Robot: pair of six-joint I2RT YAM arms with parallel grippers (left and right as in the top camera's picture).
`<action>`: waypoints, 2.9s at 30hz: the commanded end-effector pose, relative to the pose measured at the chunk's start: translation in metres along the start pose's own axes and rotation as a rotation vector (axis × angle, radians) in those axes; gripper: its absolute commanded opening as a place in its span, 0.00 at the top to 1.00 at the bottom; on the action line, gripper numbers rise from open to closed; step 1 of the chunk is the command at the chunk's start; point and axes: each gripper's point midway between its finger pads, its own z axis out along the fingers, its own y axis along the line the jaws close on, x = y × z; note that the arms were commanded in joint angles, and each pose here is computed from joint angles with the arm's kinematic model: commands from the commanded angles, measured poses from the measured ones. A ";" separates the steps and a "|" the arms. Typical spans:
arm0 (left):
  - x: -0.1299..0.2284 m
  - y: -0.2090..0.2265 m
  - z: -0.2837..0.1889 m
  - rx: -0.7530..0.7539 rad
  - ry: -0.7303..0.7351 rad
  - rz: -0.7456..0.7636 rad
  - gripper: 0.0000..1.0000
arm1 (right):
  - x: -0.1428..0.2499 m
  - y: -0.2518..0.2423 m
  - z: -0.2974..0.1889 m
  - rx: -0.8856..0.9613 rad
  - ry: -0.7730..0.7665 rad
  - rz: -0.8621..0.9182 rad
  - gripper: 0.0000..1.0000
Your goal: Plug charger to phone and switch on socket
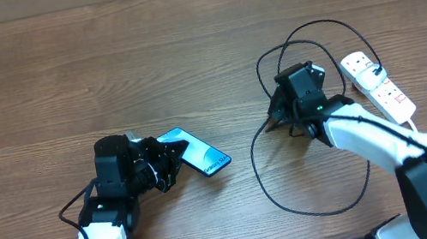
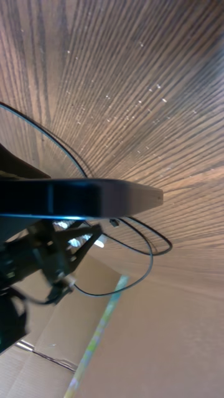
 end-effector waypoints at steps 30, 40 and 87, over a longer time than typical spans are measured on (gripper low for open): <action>-0.008 -0.011 -0.007 0.043 0.000 0.008 0.91 | 0.097 -0.011 -0.013 -0.009 0.483 -0.112 0.36; -0.007 -0.010 -0.007 0.042 0.007 0.007 0.90 | 0.049 -0.026 0.004 0.122 0.215 -0.088 0.34; 0.000 -0.100 -0.033 0.503 0.422 0.454 0.96 | 0.165 0.077 -0.222 -0.956 0.736 -0.757 0.96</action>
